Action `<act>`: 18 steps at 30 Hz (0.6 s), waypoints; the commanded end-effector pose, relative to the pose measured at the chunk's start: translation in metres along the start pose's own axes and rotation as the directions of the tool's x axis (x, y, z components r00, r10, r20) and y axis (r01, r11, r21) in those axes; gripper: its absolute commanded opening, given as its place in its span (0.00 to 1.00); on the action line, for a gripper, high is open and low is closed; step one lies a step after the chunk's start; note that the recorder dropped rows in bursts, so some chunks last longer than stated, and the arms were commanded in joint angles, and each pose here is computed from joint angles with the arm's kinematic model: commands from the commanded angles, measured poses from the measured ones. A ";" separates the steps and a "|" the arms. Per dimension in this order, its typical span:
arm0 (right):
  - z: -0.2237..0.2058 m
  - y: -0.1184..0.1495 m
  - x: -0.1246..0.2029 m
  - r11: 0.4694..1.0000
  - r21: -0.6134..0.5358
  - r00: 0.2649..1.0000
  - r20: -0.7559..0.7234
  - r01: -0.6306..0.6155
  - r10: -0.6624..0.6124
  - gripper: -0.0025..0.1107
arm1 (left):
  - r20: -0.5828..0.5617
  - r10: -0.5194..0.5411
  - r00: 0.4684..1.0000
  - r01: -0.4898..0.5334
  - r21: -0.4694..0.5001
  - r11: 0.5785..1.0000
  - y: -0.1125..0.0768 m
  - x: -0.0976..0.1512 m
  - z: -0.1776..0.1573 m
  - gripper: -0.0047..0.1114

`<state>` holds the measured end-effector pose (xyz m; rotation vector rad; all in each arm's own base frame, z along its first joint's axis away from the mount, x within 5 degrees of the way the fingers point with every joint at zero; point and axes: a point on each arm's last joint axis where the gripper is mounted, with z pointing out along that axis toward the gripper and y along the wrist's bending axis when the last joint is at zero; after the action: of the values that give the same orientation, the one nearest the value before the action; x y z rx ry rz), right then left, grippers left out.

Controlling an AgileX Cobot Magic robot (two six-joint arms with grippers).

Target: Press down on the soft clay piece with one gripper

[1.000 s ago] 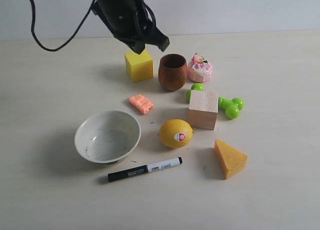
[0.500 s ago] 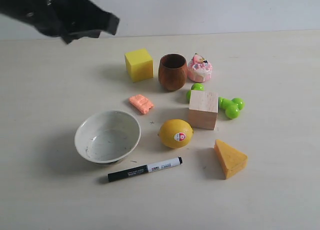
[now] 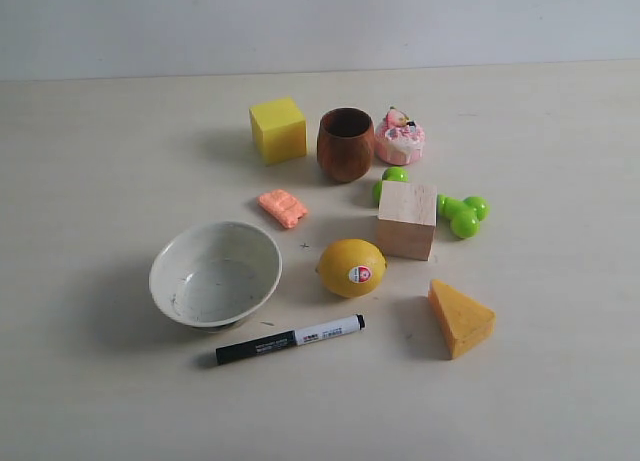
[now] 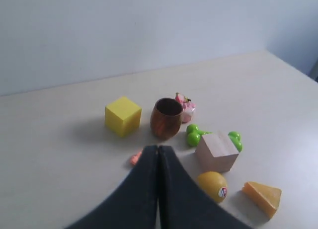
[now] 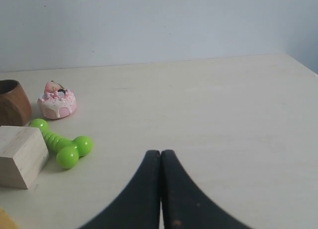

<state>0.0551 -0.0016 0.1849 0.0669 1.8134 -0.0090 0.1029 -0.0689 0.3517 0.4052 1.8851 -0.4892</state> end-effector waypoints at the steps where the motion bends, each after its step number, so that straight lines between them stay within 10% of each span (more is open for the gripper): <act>1: 0.000 0.000 0.001 1.000 -0.004 1.000 0.007 0.007 -0.007 0.02 | 0.090 0.043 0.995 -0.043 -0.003 0.999 0.002 -0.002 -0.025 0.04; 8: 0.000 0.000 0.001 1.000 -0.004 1.000 0.007 0.007 -0.007 0.02 | 0.143 0.093 0.985 -0.090 -0.025 0.996 0.005 0.000 -0.039 0.04; 12: 0.000 0.000 0.001 1.000 -0.004 1.000 0.007 0.007 -0.007 0.02 | 0.193 -0.034 0.981 0.070 -0.182 0.981 0.022 0.026 -0.051 0.04; 18: 0.000 0.000 0.001 1.000 -0.004 1.000 0.007 0.007 -0.007 0.02 | 0.352 -0.143 0.925 0.305 -0.465 0.831 0.037 0.082 -0.066 0.04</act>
<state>0.0551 -0.0016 0.1849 0.0669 1.8134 -0.0090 0.0430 -0.0020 0.3033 -0.1629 1.6977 -0.2026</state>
